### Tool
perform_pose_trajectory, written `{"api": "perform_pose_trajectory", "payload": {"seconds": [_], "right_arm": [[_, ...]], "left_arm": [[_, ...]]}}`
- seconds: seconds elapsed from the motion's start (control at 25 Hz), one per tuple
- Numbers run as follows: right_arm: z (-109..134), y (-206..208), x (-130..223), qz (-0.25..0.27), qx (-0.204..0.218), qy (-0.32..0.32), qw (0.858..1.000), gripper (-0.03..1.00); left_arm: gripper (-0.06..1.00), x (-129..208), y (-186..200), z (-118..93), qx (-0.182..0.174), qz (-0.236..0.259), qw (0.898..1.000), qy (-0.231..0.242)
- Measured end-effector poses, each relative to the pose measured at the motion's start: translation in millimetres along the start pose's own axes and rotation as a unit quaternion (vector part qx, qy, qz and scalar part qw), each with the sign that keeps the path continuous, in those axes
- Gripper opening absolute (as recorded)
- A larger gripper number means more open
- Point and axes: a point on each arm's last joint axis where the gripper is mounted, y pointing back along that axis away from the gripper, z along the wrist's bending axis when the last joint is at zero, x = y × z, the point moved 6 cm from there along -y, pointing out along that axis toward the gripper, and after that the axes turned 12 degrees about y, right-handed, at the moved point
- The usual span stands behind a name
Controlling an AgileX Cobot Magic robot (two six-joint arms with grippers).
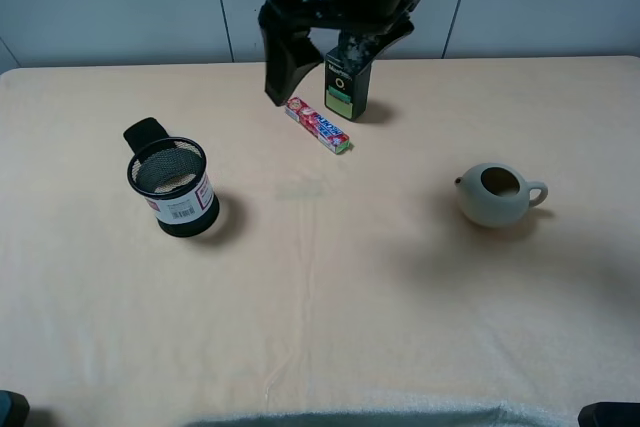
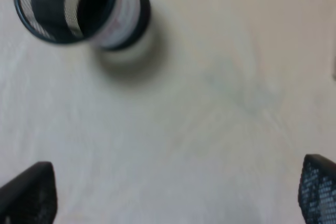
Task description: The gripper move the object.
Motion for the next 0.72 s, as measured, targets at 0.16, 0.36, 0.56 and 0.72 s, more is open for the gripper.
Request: {"api": "perform_pose_trajectory", "payload": {"seconds": [0.16,0.36,0.56,0.72], "right_arm": [[-15,24,14,0.017,0.024,-0.010,1.000,0.69],[-28,58,22,0.000,0.086,-0.017,0.996,0.69],[-32,97,36,-0.028,0.151,-0.028,0.988,0.69],[-28,117,61,-0.036,0.182,-0.046,0.982,0.69]], "left_arm": [[0.99,0,0,0,0.000,0.000,1.000,0.000],[0.99,0,0,0,0.000,0.000,1.000,0.000],[0.99,0,0,0,0.000,0.000,1.000,0.000],[0.99,0,0,0,0.000,0.000,1.000,0.000]]}}
